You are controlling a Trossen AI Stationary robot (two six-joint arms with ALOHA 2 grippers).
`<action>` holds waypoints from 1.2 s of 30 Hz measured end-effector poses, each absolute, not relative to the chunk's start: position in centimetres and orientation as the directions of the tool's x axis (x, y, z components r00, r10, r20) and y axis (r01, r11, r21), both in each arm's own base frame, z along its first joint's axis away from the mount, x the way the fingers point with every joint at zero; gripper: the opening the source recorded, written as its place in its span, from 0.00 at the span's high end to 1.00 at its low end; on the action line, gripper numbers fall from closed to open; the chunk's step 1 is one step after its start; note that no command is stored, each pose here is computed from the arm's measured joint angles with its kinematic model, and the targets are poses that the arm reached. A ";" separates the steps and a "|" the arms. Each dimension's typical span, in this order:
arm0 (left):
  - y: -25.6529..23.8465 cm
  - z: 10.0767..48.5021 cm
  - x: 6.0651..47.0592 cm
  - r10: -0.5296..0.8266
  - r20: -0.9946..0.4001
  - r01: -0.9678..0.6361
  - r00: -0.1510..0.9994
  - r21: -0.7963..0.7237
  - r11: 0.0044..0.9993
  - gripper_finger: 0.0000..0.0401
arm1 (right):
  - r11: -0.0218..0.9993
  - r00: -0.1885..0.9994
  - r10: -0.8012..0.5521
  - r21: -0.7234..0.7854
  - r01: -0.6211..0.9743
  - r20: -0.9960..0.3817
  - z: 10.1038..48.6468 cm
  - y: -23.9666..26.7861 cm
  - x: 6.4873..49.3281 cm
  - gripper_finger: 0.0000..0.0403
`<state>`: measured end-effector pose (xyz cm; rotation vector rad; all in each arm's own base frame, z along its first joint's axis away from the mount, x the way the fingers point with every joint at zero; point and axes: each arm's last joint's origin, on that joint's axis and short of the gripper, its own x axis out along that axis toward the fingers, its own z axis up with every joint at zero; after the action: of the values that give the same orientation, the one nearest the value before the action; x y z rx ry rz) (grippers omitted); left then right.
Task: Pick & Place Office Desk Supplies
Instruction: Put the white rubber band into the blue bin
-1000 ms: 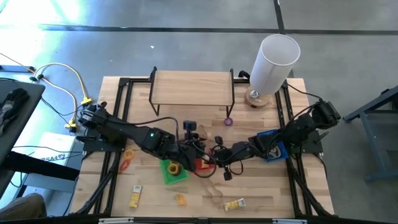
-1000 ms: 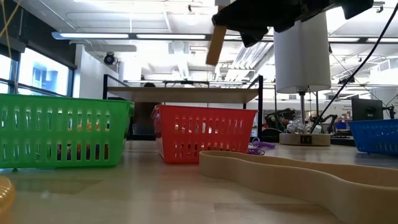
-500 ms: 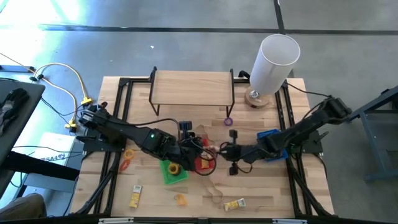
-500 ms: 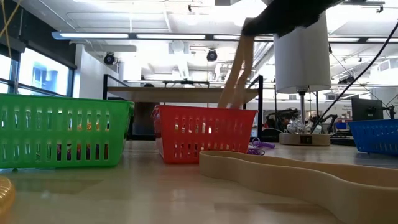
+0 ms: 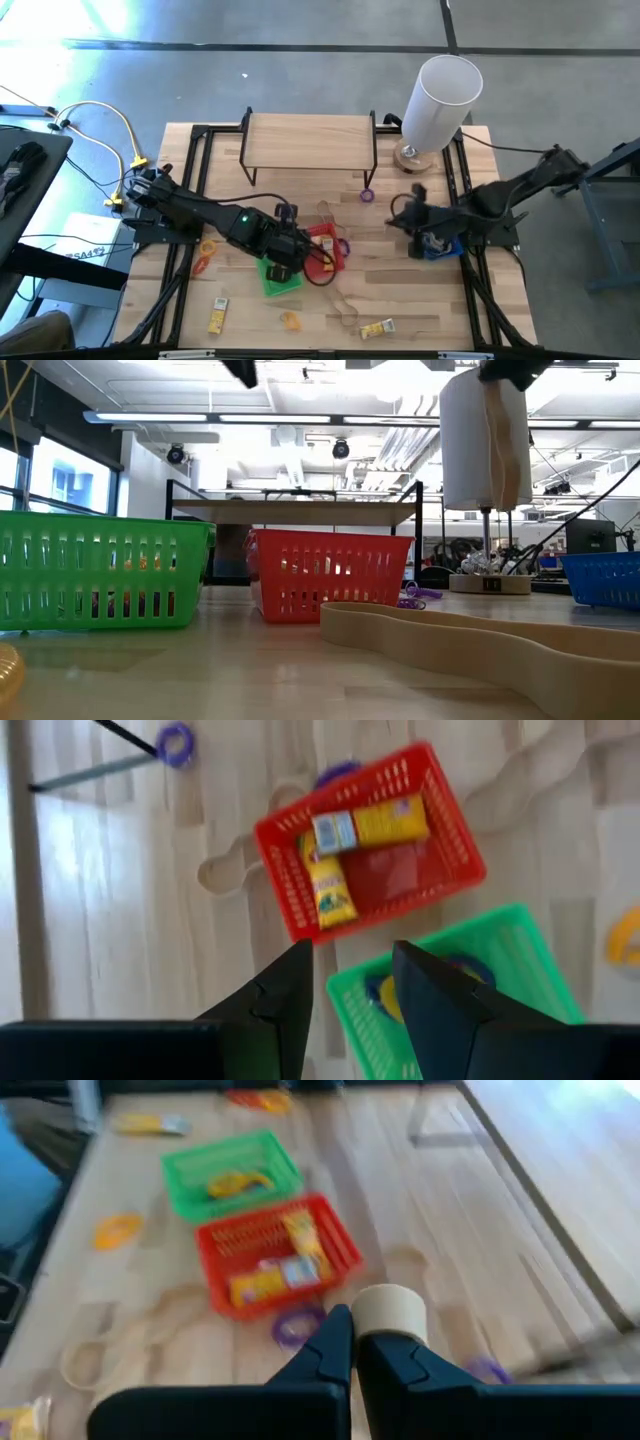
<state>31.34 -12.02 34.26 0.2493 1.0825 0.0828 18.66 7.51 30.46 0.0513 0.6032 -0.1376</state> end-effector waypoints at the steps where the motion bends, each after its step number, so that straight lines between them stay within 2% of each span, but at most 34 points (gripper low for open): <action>1: -12.0 34.2 31.2 0.190 -0.869 0.061 0.457 0.243 0.968 0.67 | 0.986 0.796 -0.127 0.014 0.168 -0.592 30.9 7.2 18.3 0.99; 6: -11.8 33.2 30.8 0.194 -0.899 0.109 0.393 0.255 0.961 0.67 | 0.962 0.665 -0.203 -0.021 0.271 -0.718 32.5 5.8 16.5 0.99; 10: -12.2 31.8 30.5 0.102 -0.942 0.240 0.321 0.185 0.953 0.67 | 0.927 0.563 -0.247 -0.023 0.374 -0.789 32.9 5.0 15.2 0.99; 18: -11.8 30.1 30.4 0.111 -0.956 0.237 0.270 0.178 0.955 0.67 | 0.814 0.247 -0.251 -0.067 0.576 -0.936 31.7 3.8 12.8 0.99; 22: -11.8 29.7 30.5 0.110 -0.956 0.236 0.272 0.177 0.956 0.67 | 0.770 0.189 -0.188 -0.026 0.638 -0.964 31.6 3.9 12.4 0.99; 25: -11.9 29.5 30.7 0.100 -0.950 0.245 0.297 0.177 0.953 0.67 | 0.729 0.177 -0.189 -0.018 0.684 -0.966 31.0 4.1 12.4 0.99; 28: -12.0 29.3 30.9 0.086 -0.946 0.265 0.312 0.173 0.949 0.67 | 0.659 0.111 -0.169 -0.028 0.751 -0.979 29.5 4.2 12.2 0.99; 32: -12.0 29.0 31.0 0.073 -0.946 0.267 0.315 0.162 0.950 0.67 | 0.621 0.018 -0.112 -0.056 0.782 -0.994 27.3 4.3 12.0 0.99; 36: -12.1 29.1 31.3 0.061 -0.937 0.258 0.344 0.157 0.953 0.67 | 0.605 0.012 -0.082 -0.041 0.795 -0.997 25.4 4.5 12.2 0.99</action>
<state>31.28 -12.14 29.12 0.2997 1.2178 -0.1302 12.23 4.49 25.41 0.6569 1.4006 -0.7674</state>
